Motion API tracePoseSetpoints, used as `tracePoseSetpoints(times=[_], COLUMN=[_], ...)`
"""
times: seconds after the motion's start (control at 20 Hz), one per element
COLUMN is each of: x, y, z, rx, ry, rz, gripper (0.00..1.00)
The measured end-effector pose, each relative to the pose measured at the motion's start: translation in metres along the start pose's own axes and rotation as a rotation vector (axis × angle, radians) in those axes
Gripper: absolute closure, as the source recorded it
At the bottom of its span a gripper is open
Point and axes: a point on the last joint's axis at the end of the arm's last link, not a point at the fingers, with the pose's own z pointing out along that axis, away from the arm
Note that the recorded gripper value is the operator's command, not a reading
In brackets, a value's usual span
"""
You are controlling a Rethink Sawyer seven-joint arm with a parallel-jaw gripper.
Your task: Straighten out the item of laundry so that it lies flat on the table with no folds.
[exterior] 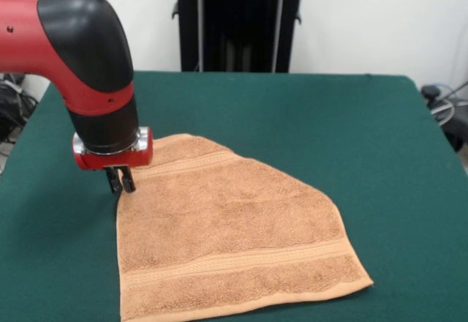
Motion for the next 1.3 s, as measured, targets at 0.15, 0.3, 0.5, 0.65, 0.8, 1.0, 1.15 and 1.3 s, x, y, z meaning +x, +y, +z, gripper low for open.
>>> tracePoseSetpoints(times=[0.15, 0.3, 0.5, 0.65, 0.8, 1.0, 1.15, 1.3], x=[0.0, 0.001, 0.002, 0.003, 0.004, 0.005, 0.004, 0.004], y=[-0.001, -0.003, -0.008, -0.013, -0.018, -0.023, -0.026, -0.028], z=[0.0, 0.0, 0.0, 0.0, 0.0, 0.0, 0.0, 0.001], rx=[-0.002, -0.012, -0.041, -0.072, -0.103, -0.137, -0.158, -0.17], ry=[-0.001, -0.005, -0.01, -0.015, -0.021, -0.026, -0.027, -0.022], rz=[0.002, 0.011, 0.029, 0.026, -0.007, -0.09, -0.169, -0.216], gripper=[1.0, 1.0, 1.0, 1.0, 1.0, 1.0, 1.0, 1.0])
